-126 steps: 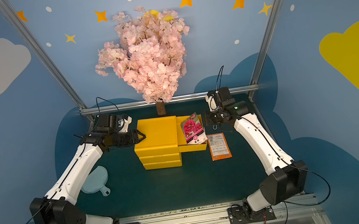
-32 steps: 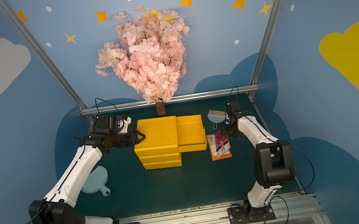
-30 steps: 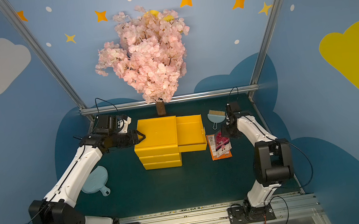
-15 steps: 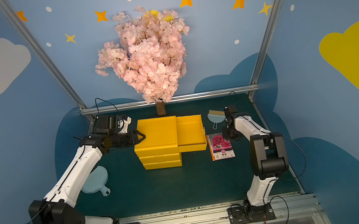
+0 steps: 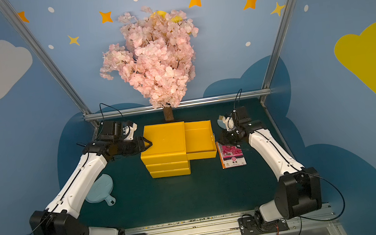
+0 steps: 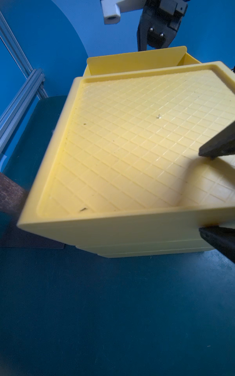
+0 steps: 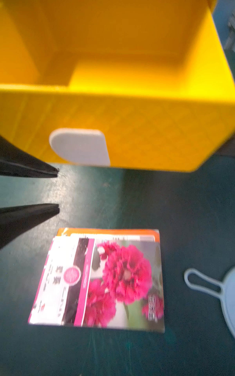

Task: Take the seed bags out of the drawer
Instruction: Close the drawer in the storage box.

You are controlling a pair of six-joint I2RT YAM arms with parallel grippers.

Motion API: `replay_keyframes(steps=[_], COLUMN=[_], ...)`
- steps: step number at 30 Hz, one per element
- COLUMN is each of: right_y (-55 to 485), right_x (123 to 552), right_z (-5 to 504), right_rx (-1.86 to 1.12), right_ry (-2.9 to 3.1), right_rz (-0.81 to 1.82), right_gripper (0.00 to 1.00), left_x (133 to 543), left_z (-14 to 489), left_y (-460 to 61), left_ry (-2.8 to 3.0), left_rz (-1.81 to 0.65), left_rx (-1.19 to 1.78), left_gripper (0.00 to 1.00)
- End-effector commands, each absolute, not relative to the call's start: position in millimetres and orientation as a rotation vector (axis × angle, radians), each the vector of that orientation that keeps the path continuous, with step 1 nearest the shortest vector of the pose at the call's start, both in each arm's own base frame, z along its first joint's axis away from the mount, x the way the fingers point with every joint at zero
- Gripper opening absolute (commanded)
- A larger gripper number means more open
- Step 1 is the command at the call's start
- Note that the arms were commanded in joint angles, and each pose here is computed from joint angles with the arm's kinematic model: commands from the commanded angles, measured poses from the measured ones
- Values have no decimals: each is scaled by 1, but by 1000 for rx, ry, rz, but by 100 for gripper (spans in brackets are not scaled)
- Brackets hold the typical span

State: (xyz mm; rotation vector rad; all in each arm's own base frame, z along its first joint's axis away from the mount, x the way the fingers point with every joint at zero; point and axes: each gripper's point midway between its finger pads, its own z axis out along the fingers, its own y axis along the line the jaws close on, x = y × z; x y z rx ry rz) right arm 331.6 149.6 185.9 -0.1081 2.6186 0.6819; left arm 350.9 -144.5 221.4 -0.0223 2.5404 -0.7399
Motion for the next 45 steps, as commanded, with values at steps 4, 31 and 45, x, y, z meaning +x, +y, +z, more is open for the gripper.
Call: replay_keyframes(steps=[4,31,45], right_y=[185,251,288], right_x=[315,325,330], right_z=[219,217,215], right_rx=[-215,-276,-303], right_ry=[2561,2584,2557], right_rz=[837,985,1112], right_gripper=[29,31,36], left_x=[318,328,337], left_z=[194,198,198], left_y=[-135,-148,-153], left_ry=[2711,2647,2635], left_rz=[-673,-758,-759], left_rx=[-85,-9,46], left_gripper=[56,57,57])
